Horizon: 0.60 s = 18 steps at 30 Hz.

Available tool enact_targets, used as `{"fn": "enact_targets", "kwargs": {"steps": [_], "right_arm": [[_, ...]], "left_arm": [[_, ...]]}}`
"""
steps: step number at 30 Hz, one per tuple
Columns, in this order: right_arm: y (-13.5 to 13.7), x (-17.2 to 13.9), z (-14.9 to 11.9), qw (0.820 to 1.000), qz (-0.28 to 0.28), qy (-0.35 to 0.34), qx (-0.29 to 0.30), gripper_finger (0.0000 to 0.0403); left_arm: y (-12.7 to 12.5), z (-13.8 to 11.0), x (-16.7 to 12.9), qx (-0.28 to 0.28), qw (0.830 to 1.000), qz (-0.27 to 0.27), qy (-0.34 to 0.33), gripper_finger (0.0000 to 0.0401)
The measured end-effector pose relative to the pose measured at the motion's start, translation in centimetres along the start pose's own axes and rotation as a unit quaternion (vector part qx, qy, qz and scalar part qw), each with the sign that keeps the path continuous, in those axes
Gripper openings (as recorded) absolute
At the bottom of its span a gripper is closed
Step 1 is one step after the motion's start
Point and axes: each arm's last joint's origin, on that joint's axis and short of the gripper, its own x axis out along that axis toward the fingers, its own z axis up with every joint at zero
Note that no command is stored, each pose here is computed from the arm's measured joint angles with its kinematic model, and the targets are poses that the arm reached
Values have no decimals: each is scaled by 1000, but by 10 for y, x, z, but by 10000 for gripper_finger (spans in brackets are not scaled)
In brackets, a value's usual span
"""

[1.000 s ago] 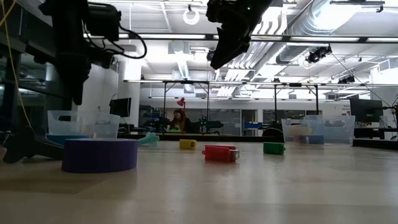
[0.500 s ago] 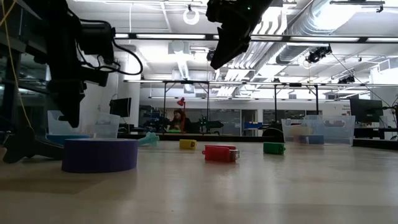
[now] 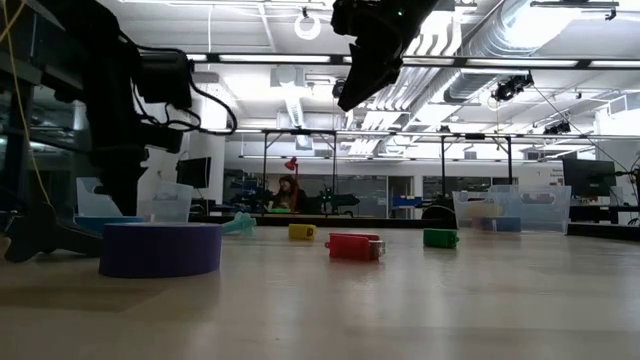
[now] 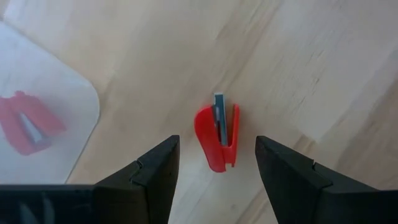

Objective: Pick and place Stapler, Stapler remover, tape
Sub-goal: Put the left red stapler into the left transparent bin

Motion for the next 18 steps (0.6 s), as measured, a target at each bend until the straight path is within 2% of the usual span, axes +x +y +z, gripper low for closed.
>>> {"fn": "enact_targets", "kwargs": {"steps": [14,18], "right_arm": [[0,0,0,1000,8,0,3,161],[1,0,0,1000,8,0,3,161]], "left_arm": [[-5,8,23,-3,1000,4,23,204],[-6,8,23,-8,1000,-2,24,183]]}}
